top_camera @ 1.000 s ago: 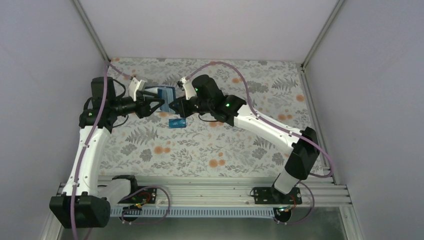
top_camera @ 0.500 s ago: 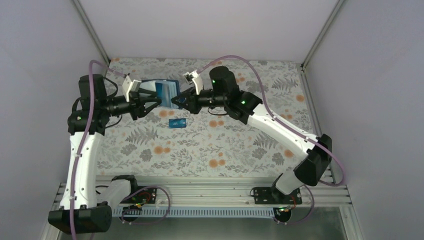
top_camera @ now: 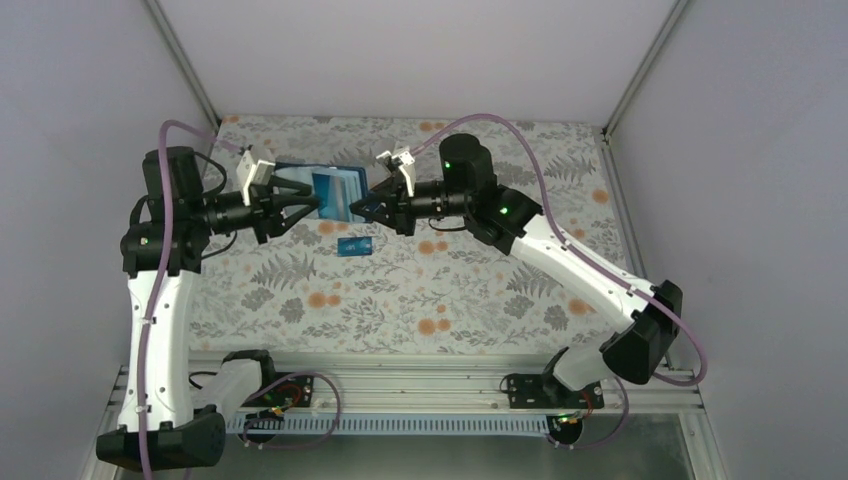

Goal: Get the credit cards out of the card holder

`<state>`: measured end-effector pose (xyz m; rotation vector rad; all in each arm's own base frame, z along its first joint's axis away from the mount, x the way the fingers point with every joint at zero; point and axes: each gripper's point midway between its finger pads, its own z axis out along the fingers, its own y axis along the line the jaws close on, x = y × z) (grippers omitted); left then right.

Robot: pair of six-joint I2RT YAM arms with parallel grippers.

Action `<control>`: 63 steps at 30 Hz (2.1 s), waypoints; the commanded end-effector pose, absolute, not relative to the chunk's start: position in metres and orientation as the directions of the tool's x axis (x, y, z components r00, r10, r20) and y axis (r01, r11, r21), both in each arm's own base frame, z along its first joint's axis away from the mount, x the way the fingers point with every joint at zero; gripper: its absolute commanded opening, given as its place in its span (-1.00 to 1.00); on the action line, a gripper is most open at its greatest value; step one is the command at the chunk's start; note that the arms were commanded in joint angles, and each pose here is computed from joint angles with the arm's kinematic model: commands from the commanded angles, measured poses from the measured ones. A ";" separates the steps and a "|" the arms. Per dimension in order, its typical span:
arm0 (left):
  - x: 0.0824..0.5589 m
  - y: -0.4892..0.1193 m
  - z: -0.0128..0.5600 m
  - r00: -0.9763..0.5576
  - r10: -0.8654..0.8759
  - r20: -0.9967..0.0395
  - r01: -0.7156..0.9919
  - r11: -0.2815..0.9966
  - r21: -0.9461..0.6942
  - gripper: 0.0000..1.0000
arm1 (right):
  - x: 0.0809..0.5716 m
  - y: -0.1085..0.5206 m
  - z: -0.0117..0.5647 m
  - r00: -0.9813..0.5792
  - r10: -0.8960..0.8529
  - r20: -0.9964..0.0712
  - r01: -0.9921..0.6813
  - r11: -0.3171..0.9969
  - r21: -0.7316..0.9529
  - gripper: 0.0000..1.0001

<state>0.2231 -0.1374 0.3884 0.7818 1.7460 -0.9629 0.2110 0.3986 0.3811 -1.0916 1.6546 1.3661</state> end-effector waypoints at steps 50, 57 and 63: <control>0.187 -0.157 0.435 -0.161 0.132 -0.978 0.943 0.314 -0.113 -0.95 | 0.241 0.340 0.409 -0.254 -0.073 -0.965 -0.961 0.130 0.243 -0.92; 0.206 -0.152 0.419 -0.192 0.164 -0.968 0.922 0.368 -0.121 -0.95 | 0.291 0.313 0.392 -0.417 -0.023 -0.909 -0.866 0.313 0.390 -0.92; 0.252 -0.138 0.326 -0.357 0.332 -0.873 0.860 0.482 -0.168 -0.95 | 0.346 0.252 0.340 -0.583 0.062 -0.810 -0.647 0.568 0.509 -0.92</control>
